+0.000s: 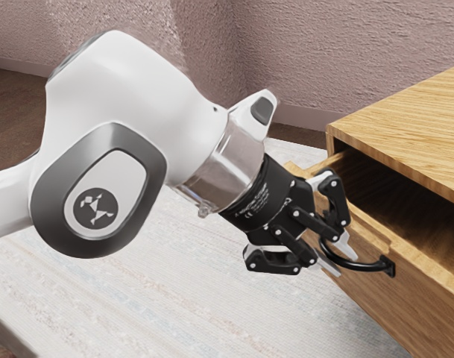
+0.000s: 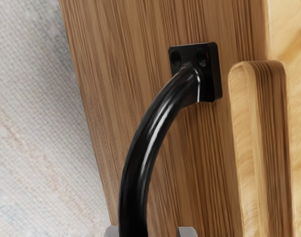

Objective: Pull the drawer handle with one arm to open the drawer

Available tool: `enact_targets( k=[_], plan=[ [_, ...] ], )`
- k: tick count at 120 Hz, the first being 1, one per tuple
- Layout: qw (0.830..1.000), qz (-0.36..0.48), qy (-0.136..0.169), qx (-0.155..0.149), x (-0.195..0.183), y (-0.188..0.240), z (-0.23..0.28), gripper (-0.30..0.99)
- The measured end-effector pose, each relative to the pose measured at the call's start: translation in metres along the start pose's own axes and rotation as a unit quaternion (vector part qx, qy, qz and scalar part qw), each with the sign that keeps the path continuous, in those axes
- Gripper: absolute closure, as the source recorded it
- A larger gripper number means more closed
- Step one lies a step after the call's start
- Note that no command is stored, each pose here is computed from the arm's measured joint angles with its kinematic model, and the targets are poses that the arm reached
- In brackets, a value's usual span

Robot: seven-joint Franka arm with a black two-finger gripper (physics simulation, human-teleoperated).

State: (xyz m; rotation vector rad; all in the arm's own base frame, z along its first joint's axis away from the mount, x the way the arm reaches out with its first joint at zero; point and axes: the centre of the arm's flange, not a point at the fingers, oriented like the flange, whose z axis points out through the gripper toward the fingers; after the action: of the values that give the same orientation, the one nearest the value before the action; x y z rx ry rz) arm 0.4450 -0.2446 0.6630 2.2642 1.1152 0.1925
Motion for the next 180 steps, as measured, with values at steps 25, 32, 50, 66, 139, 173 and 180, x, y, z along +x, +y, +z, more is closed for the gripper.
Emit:
enact_targets(
  k=[25,32,50,66,139,173,180],
  plan=[
    [1.0,0.0,-0.002,0.001,-0.006,-0.007,-0.003,0.64],
    [1.0,-0.001,-0.002,0.001,-0.007,-0.01,-0.004,0.64],
    [1.0,0.001,-0.002,-0.001,-0.013,-0.018,-0.011,0.67],
    [1.0,0.001,0.0,-0.003,-0.017,-0.025,-0.017,0.68],
    [1.0,-0.01,0.005,-0.011,-0.02,-0.057,-0.039,0.69],
    [1.0,-0.017,0.012,-0.018,-0.018,-0.077,-0.052,0.65],
    [1.0,-0.018,0.013,-0.02,-0.019,-0.081,-0.056,0.65]
  ],
)
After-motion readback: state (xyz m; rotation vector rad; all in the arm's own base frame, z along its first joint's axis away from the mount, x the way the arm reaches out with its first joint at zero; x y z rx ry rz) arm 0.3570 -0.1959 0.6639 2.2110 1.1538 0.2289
